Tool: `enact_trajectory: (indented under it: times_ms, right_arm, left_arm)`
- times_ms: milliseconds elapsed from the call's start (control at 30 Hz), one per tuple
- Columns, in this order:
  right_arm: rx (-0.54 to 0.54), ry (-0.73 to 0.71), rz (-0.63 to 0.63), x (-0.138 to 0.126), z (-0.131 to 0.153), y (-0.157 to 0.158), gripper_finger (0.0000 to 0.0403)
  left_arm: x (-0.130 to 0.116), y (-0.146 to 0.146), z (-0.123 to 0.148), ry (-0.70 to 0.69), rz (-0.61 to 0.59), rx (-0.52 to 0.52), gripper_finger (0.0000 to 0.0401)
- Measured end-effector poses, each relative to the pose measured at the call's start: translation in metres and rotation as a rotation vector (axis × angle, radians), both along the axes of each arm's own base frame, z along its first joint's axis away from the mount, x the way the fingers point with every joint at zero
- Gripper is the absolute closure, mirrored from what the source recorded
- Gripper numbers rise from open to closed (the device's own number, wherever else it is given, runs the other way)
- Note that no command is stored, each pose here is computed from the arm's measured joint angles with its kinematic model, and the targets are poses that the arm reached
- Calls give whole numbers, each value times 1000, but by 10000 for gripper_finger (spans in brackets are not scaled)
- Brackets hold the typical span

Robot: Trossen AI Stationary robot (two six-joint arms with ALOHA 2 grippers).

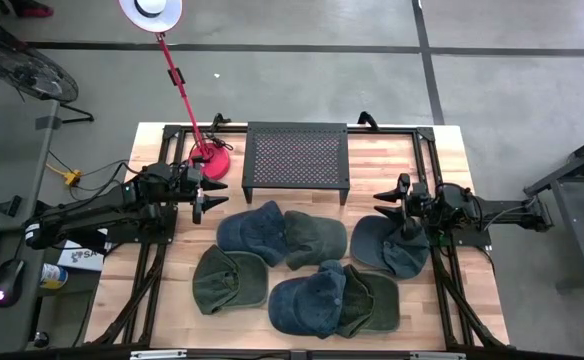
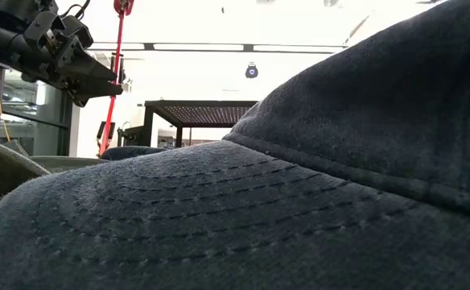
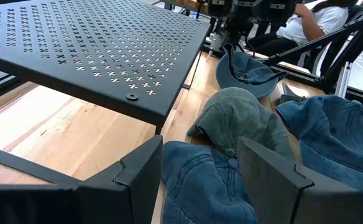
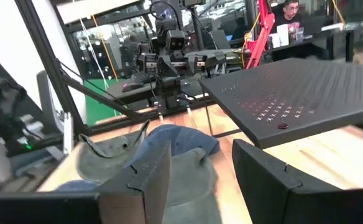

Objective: Pick & Place hat
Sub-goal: Put the bottom blue cap to the right on the shelf

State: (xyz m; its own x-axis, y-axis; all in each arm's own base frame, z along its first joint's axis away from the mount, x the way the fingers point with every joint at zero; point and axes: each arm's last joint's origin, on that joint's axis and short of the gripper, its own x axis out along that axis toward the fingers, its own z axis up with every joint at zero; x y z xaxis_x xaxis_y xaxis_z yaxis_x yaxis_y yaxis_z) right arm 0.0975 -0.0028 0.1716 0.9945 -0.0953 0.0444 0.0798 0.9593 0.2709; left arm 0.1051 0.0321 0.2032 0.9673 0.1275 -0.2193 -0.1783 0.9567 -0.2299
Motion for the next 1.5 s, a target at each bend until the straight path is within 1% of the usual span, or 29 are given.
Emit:
enact_trajectory:
  times_ms: [67, 200, 267, 333, 400, 567, 700, 800, 900, 967, 1033, 1167, 1233, 1400, 1500]
  right_arm:
    - [39, 11, 7, -2, 7, 0, 237]
    - [20, 20, 10, -8, 39, 0, 237]
    - [33, 66, 19, -11, 57, 0, 237]
    - [82, 116, 14, -14, 78, -1, 237]
    - [107, 162, -19, -15, 99, -3, 237]
    - [117, 386, -134, -11, 137, -13, 237]
    - [121, 599, -231, -4, 155, -25, 237]
    - [151, 740, -290, 3, 165, -35, 237]
    - [173, 823, -327, 10, 174, -43, 237]
    - [194, 854, -328, 15, 178, -48, 237]
    - [220, 872, -302, 22, 180, -51, 237]
    - [286, 881, -156, 37, 178, -53, 237]
    - [334, 889, -116, 43, 175, -54, 237]
    - [493, 971, -160, 55, 164, -61, 237]
    - [520, 1030, -161, 62, 156, -66, 237]
  left_arm:
    - [0, 0, 0, 0, 0, 0, 197]
    - [0, 0, 0, 0, 0, 0, 197]
    - [0, 0, 0, 0, 0, 0, 197]
    - [0, 0, 0, 0, 0, 0, 197]
    - [0, 0, 0, 0, 0, 0, 197]
    - [0, 0, 0, 0, 0, 0, 197]
    - [0, 0, 0, 0, 0, 0, 197]
    - [0, 0, 0, 0, 0, 0, 197]
    - [0, 0, 0, 0, 0, 0, 197]
    - [0, 0, 0, 0, 0, 0, 197]
    - [0, 0, 0, 0, 0, 0, 197]
    - [0, 0, 0, 0, 0, 0, 197]
    - [0, 0, 0, 0, 0, 0, 197]
    - [0, 0, 0, 0, 0, 0, 197]
    - [0, 0, 0, 0, 0, 0, 197]
